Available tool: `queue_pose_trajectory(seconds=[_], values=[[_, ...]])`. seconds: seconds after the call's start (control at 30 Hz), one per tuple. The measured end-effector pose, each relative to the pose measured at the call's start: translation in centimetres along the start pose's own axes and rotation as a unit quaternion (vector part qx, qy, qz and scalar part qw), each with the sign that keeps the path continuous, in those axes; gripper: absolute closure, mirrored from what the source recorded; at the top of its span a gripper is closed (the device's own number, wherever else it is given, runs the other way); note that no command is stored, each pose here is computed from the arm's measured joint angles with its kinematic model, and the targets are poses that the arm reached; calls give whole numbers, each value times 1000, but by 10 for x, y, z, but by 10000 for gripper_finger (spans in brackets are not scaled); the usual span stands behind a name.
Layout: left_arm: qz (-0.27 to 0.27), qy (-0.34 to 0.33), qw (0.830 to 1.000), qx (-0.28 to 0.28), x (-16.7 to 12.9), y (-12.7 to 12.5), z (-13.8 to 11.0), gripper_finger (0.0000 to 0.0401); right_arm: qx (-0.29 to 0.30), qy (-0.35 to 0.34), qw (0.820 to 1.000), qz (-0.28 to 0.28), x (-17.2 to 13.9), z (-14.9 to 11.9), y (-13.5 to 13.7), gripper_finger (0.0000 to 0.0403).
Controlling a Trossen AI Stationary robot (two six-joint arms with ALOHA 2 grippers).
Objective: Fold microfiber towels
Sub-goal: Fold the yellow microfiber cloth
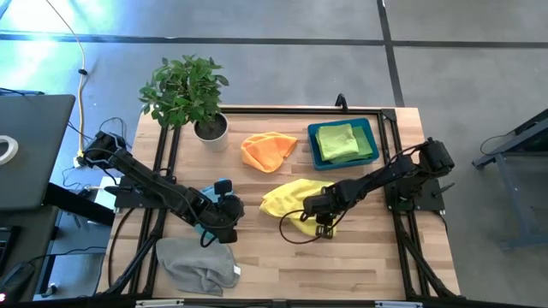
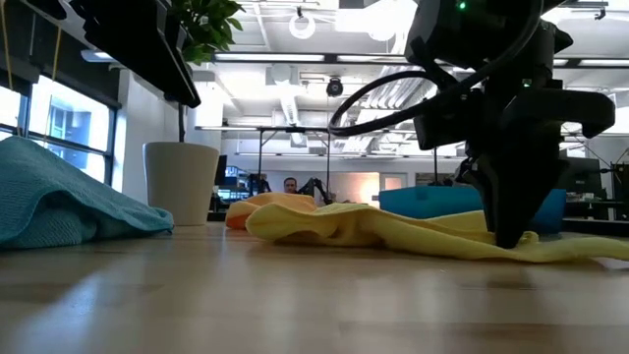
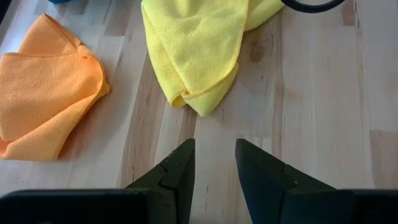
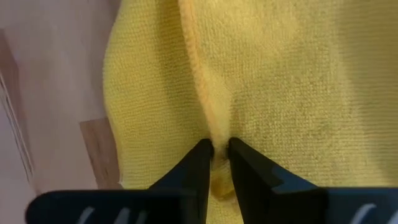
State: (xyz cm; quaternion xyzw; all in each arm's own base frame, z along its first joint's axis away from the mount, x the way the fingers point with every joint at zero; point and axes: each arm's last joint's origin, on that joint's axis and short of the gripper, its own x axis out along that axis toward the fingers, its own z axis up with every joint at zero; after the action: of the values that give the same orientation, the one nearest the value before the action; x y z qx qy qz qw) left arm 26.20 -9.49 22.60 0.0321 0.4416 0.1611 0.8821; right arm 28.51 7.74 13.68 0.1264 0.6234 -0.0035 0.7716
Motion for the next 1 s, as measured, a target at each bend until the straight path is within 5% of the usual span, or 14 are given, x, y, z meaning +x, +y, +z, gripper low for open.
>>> queue_pose_trajectory(seconds=[0.73, 1.0], values=[[0, -2, 1000, -4, 0, 0, 0, 295, 5, -18, 1000, -1, -16, 1, -5, 374], [0, -2, 1000, -5, 0, 0, 0, 295, 8, -23, 1000, -10, -16, 2, -7, 319]])
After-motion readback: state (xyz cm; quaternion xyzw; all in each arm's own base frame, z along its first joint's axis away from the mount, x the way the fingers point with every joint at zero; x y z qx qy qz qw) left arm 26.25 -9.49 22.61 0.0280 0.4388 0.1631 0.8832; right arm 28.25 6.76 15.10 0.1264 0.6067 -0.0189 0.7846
